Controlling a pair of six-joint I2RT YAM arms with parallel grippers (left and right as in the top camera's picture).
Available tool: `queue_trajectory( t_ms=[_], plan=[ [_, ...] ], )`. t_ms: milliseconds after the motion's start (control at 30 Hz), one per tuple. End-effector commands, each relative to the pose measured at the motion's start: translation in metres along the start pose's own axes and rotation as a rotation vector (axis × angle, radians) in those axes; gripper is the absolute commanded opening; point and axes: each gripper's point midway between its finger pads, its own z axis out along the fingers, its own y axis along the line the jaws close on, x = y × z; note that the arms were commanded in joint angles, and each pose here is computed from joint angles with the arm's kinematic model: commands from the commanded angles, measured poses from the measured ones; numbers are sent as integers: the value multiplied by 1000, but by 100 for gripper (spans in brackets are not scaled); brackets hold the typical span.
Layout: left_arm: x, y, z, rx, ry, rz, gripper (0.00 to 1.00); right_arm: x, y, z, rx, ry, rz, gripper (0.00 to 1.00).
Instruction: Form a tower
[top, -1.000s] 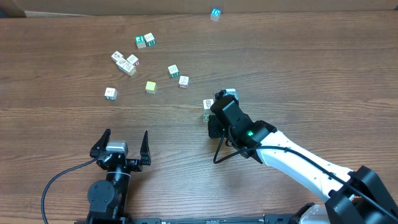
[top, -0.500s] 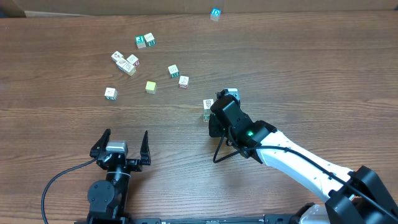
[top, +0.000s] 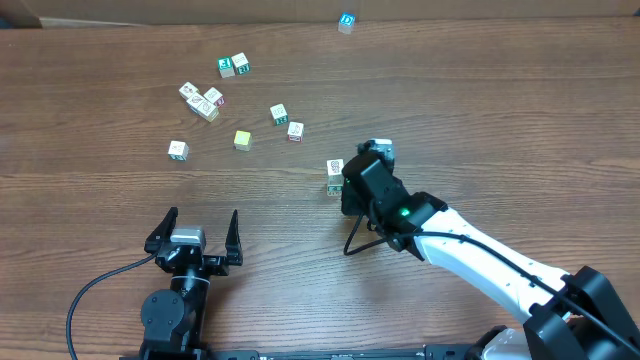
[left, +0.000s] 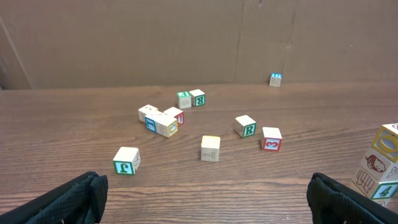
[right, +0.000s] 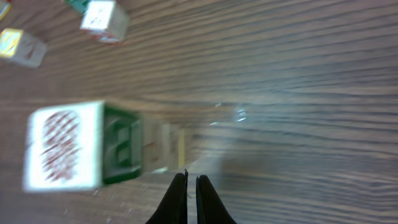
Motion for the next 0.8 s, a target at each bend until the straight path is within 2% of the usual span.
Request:
queue_trajectory(
  t_ms=[0,100,167,200,300,333,367,767],
  plan=[
    [-1,0,0,1,-10,15,99,-9,-23,4,58,-16,91,4],
    [-1,0,0,1,-9,15,100,-13,-34,6,68,-9,151,7],
    [-1,0,0,1,-10,15,100,-16,-40,7,68,-3,174,16],
    [-1,0,0,1,-9,15,100,-18,-45,8,73,-1,187,24],
    [-1,0,0,1,-9,15,100,-20,-50,8,73,3,205,65],
    [-1,0,0,1,-9,15,99,-20,-50,9,69,6,208,90],
    [-1,0,0,1,-9,15,99,-21,-51,9,67,8,211,100],
    [-1,0,0,1,-9,15,100,-25,-43,7,36,8,213,100]
  ],
)
